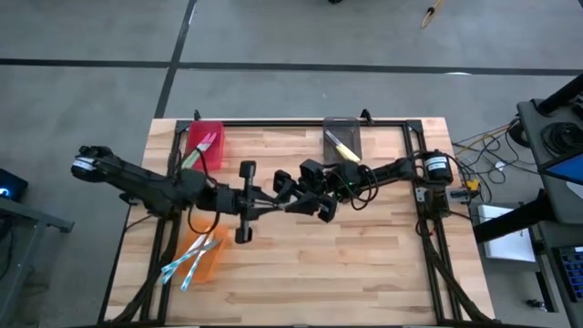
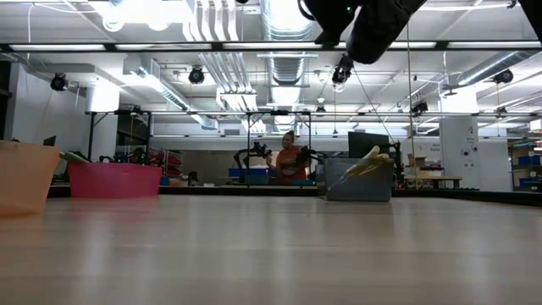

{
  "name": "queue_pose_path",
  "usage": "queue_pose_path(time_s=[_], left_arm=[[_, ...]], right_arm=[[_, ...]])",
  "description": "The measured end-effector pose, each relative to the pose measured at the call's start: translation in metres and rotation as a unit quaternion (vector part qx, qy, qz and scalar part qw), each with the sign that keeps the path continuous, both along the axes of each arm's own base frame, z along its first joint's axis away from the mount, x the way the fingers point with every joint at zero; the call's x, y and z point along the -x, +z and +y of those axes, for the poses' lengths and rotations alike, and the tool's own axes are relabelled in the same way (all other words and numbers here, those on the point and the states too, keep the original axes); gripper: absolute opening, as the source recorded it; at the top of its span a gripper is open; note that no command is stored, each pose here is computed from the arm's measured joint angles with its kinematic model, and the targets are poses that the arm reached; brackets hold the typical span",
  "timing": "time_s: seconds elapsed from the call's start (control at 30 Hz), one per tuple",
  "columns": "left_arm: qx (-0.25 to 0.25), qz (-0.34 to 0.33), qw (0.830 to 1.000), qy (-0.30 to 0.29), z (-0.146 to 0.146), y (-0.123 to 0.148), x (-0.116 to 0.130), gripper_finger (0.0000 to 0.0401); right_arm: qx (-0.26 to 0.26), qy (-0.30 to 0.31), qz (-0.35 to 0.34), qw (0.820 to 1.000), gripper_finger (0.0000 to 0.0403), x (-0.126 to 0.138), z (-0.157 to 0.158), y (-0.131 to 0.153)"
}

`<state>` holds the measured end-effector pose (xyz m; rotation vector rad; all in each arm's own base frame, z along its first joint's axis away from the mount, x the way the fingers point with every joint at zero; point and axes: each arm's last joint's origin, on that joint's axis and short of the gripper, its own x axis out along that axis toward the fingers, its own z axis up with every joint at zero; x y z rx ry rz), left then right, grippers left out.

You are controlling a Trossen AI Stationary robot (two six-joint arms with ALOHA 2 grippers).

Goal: Sort silverware by color (type)
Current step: Put the green knife into the red bin

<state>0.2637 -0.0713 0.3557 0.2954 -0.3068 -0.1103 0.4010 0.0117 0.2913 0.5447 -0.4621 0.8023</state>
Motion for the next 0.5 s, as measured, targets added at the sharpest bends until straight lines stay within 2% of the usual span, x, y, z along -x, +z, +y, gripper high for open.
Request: queue_pose_path(time_s=[0.1, 0.17, 0.23, 0.3, 0.33, 0.37, 0.4, 0.47, 0.5], left_arm=[[0.019, 0.014, 0.999, 0.049, 0.007, 0.009, 0.015, 0.0019], [0.032, 0.059, 0.992, 0.107, 0.015, 0.018, 0.028, 0.0017], [0.058, 0.120, 0.976, 0.174, 0.025, 0.032, 0.041, 0.0017], [0.108, 0.177, 0.949, 0.239, 0.036, 0.044, 0.050, 0.0017], [0.115, 0.212, 0.927, 0.287, 0.044, 0.047, 0.055, 0.0017], [0.117, 0.255, 0.893, 0.351, 0.055, 0.046, 0.062, 0.0017], [0.124, 0.299, 0.866, 0.382, 0.062, 0.046, 0.068, 0.0017], [0.163, 0.317, 0.817, 0.454, 0.076, 0.056, 0.071, 0.0017], [0.166, 0.349, 0.787, 0.481, 0.081, 0.054, 0.076, 0.0017]], right_arm=[[-0.002, 0.015, 0.013, 1.000, 0.0205, 0.000, -0.008, 0.000], [-0.006, 0.030, 0.034, 0.999, 0.0213, 0.001, -0.017, 0.001], [-0.020, 0.029, 0.071, 0.997, 0.0216, -0.001, -0.028, -0.001], [-0.020, 0.026, 0.119, 0.992, 0.0218, -0.004, -0.038, -0.010], [-0.009, 0.032, 0.143, 0.989, 0.0218, -0.006, -0.041, -0.014], [0.021, 0.046, 0.150, 0.987, 0.0218, -0.004, -0.041, -0.014], [0.035, 0.046, 0.164, 0.985, 0.0218, -0.001, -0.041, -0.007], [0.068, 0.042, 0.164, 0.983, 0.0218, 0.001, -0.042, -0.002], [0.072, 0.031, 0.170, 0.982, 0.0218, 0.002, -0.045, -0.003]])
